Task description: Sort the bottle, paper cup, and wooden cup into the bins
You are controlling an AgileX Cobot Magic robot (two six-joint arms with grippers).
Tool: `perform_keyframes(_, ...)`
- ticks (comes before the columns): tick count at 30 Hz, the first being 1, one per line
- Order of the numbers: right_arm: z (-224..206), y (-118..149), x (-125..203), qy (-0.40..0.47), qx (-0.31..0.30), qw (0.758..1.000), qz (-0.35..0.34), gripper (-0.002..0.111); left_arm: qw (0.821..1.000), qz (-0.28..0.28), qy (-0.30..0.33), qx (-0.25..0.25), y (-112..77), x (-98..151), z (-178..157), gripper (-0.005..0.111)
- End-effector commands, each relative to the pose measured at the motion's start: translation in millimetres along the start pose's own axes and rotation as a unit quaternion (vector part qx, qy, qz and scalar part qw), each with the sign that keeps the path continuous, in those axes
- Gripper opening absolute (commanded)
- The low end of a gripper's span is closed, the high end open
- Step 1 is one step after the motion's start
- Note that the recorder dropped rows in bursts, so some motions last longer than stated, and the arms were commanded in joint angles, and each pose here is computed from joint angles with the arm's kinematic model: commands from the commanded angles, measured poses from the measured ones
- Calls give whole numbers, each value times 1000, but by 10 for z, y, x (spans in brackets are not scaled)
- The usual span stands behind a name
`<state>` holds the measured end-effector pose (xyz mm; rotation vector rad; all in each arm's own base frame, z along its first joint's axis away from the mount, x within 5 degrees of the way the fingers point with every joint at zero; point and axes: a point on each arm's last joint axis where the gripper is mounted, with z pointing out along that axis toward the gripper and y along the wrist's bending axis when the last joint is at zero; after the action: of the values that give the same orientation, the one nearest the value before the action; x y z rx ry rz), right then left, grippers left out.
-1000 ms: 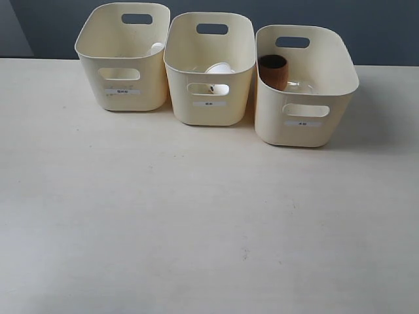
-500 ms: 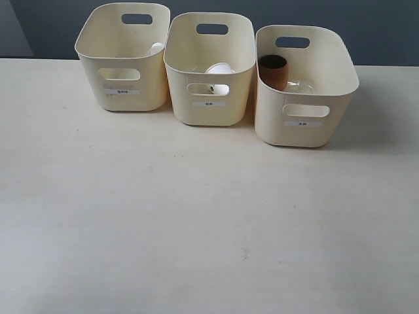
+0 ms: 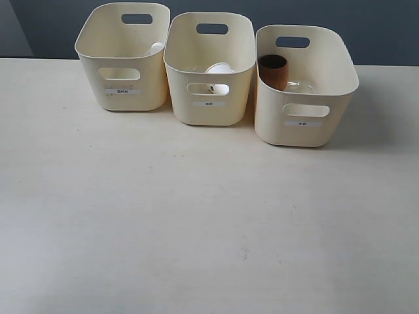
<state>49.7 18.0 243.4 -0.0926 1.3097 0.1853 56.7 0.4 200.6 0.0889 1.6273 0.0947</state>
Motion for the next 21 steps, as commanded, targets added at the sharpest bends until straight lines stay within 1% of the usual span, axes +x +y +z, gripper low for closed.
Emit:
perform_keyframes(1,-15,-57,126,-5,27,1000,5,-1,1000,-1,-5,-1,1,-3,-3,0)
perform_keyframes(6,-26,-144,167,10,74,997,3,-1,1000,-1,-5,-1,1,-3,-3,0)
perform_keyframes(9,-33,-182,190,24,95,995,-12,-1,1000,-1,-5,-1,1,-3,-3,0)
perform_keyframes(13,-51,-230,271,71,120,990,-26,-1,1000,-1,-5,-1,1,-3,-3,0)
perform_keyframes(18,-71,-247,352,120,124,984,-49,-1,1000,-1,-5,-1,1,-3,-3,0)
perform_keyframes(21,-80,-247,388,140,122,982,-44,-1,1000,-1,-5,-1,1,-3,-3,0)
